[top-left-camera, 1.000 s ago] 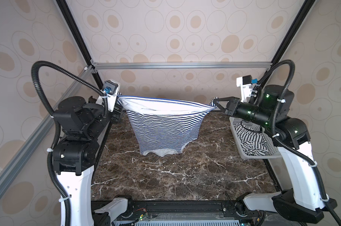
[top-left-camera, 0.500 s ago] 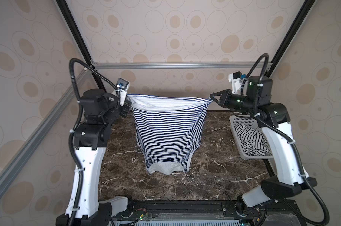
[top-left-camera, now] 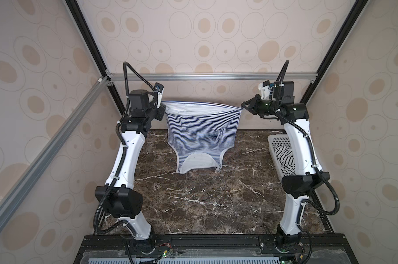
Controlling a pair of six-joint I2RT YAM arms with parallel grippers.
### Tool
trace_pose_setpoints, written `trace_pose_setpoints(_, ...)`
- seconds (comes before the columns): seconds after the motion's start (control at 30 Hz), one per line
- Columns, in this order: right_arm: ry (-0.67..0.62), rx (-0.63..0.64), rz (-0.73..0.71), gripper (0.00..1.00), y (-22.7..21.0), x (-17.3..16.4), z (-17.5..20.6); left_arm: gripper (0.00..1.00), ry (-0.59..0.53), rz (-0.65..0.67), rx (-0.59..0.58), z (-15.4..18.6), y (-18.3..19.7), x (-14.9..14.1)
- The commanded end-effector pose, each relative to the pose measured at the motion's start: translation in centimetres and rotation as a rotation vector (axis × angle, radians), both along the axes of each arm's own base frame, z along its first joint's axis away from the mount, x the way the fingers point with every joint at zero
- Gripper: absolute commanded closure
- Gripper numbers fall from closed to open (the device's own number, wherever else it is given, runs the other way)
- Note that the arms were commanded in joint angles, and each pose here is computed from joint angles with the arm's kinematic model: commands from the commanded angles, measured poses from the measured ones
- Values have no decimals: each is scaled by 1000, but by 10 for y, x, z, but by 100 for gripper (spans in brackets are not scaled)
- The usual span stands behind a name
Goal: Fold and stack tank tops
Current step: Smooth out the tank top at the center of the table.
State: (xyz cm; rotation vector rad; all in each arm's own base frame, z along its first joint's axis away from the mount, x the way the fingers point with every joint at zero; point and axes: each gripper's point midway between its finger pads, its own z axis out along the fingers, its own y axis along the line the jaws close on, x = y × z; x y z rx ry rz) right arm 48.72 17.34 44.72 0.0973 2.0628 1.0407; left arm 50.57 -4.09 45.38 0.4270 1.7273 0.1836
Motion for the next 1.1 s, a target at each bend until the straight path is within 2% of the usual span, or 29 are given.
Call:
trace_pose_setpoints(0.0,-66,23,30,100,-1,-22,27,100,-164,43,-51,56,10,-26)
trace_pose_setpoints(0.07,-58,30,41,100,0,-27,16,100,-169,39,-68,41,10,-40)
trace_pose_setpoints(0.17,-12,36,45,100,-1,-38,-23,100,-152,17,-78,5,7,-69)
trace_pose_setpoints(0.23,18,42,55,100,-1,-50,-47,100,-87,-14,-62,-31,3,-84)
trace_pose_setpoints(0.4,144,49,71,100,-4,-89,-115,100,153,-65,76,-145,2,-118)
trace_pose_setpoints(0.5,213,34,63,100,-8,-111,-145,100,268,-136,116,-192,-5,-146)
trace_pose_setpoints(0.6,244,18,47,100,-14,-126,-160,100,308,-159,131,-214,-6,-168)
trace_pose_setpoints(0.7,250,18,51,100,-14,-134,-158,100,302,-130,146,-209,0,-176)
trace_pose_setpoints(0.77,233,28,63,100,-13,-137,-146,100,272,-119,137,-192,0,-177)
trace_pose_setpoints(0.83,206,32,71,100,-12,-137,-130,100,233,-110,118,-167,0,-174)
trace_pose_setpoints(1.07,71,80,114,100,-7,-149,-54,100,72,-92,33,-50,-2,-162)
